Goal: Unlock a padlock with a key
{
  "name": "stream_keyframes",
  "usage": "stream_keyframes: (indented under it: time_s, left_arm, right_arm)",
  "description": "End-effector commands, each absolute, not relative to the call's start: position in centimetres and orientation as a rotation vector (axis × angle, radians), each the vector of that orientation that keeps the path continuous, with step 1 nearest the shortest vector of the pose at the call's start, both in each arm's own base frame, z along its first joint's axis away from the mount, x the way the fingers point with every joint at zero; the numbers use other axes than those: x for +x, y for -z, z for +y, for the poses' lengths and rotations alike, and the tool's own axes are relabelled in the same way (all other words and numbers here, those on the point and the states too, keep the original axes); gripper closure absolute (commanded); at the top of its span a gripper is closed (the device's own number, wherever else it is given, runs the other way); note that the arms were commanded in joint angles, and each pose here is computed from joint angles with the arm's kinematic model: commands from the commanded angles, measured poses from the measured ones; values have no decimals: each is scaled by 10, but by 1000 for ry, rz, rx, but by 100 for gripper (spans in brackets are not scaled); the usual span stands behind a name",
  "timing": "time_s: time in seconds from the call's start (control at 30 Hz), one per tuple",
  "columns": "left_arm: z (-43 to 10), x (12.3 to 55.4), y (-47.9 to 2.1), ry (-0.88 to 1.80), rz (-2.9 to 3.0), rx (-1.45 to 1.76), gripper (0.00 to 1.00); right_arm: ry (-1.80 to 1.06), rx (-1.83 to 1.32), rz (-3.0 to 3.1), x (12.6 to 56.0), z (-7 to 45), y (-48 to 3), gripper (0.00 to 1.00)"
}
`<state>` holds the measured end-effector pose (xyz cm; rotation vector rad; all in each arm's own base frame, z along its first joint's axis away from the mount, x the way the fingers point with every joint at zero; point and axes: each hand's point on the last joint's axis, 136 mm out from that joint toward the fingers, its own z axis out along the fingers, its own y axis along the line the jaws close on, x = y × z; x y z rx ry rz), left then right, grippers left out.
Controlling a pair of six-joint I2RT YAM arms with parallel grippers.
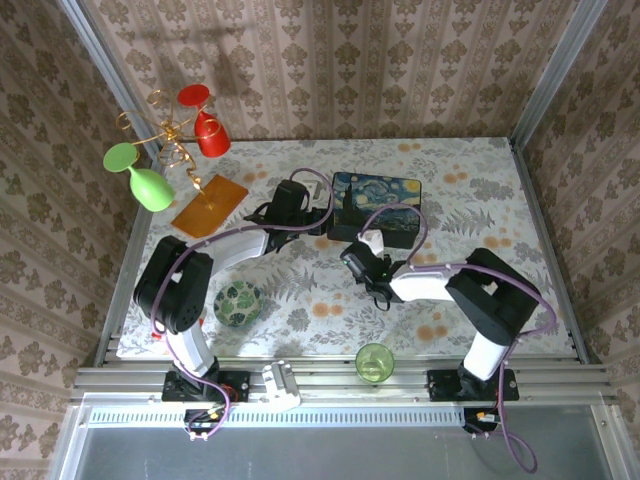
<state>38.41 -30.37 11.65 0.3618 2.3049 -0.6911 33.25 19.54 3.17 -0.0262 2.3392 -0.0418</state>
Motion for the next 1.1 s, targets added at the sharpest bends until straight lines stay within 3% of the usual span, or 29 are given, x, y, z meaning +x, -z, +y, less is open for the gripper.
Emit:
stream_keyframes:
  time_s: [0.0, 0.23, 0.6, 0.73, 0.83, 1.07]
  left_arm:
    - [-309, 386, -118, 723, 2295, 351, 50]
    - [-313, 395, -118, 571, 2306, 422, 51]
    - [-315, 398, -97, 462, 2346, 478, 51]
    - [-312, 399, -85, 470, 2373, 469, 51]
    - [-311, 398, -74, 482, 2399, 463, 54]
    - [-321, 389, -70, 518, 2416, 488, 58]
  right_arm:
    - [-27, -36, 2356, 318, 188, -29, 87]
    - [22, -118, 2380, 312, 174, -19, 91]
    - [720, -289, 2252, 326, 156, -32, 95]
    - [684, -260, 2258, 325, 161, -25, 90]
    - [450, -171, 2264, 328, 173, -27, 90]
    - [338, 14, 2117, 358, 178, -59, 100]
